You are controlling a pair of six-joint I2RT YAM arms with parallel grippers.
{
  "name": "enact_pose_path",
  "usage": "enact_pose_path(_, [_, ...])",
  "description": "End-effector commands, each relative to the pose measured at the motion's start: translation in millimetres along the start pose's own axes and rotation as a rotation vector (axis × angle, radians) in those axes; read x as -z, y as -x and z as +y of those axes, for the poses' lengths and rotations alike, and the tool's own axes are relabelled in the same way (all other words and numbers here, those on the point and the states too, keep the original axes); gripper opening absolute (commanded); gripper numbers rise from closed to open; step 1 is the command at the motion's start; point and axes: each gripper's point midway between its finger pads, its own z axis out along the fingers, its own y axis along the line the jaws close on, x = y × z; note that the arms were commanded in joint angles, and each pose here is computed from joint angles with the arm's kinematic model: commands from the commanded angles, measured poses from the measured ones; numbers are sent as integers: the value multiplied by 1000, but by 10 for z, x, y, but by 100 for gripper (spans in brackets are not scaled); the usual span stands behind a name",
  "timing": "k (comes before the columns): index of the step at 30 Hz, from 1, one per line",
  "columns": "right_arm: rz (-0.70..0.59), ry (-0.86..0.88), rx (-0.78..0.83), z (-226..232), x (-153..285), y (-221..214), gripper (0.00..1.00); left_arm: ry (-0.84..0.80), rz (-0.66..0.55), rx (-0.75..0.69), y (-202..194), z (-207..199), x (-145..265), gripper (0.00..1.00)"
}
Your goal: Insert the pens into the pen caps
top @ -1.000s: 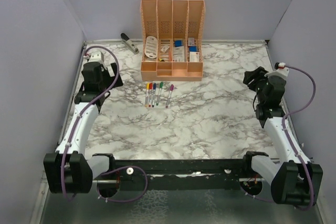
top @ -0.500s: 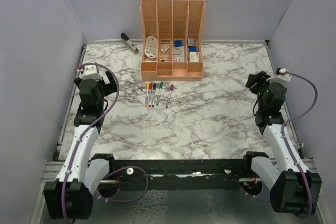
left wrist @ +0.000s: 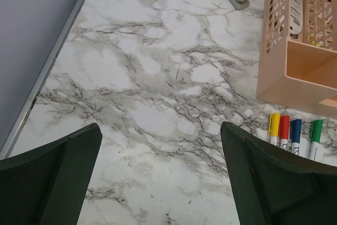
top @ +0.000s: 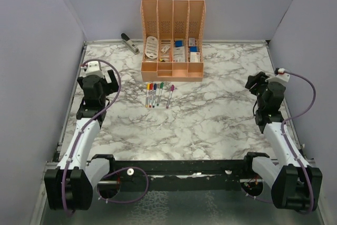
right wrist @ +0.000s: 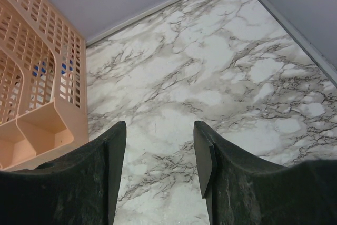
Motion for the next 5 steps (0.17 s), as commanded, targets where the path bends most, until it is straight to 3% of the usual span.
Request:
enact_pose_path(1, [-26, -23, 1, -23, -45, 85, 54, -10, 12, -25, 17, -11, -56, 99])
enact_pose_path(5, [-15, -27, 3, -27, -79, 60, 54, -13, 31, 2, -55, -32, -102, 99])
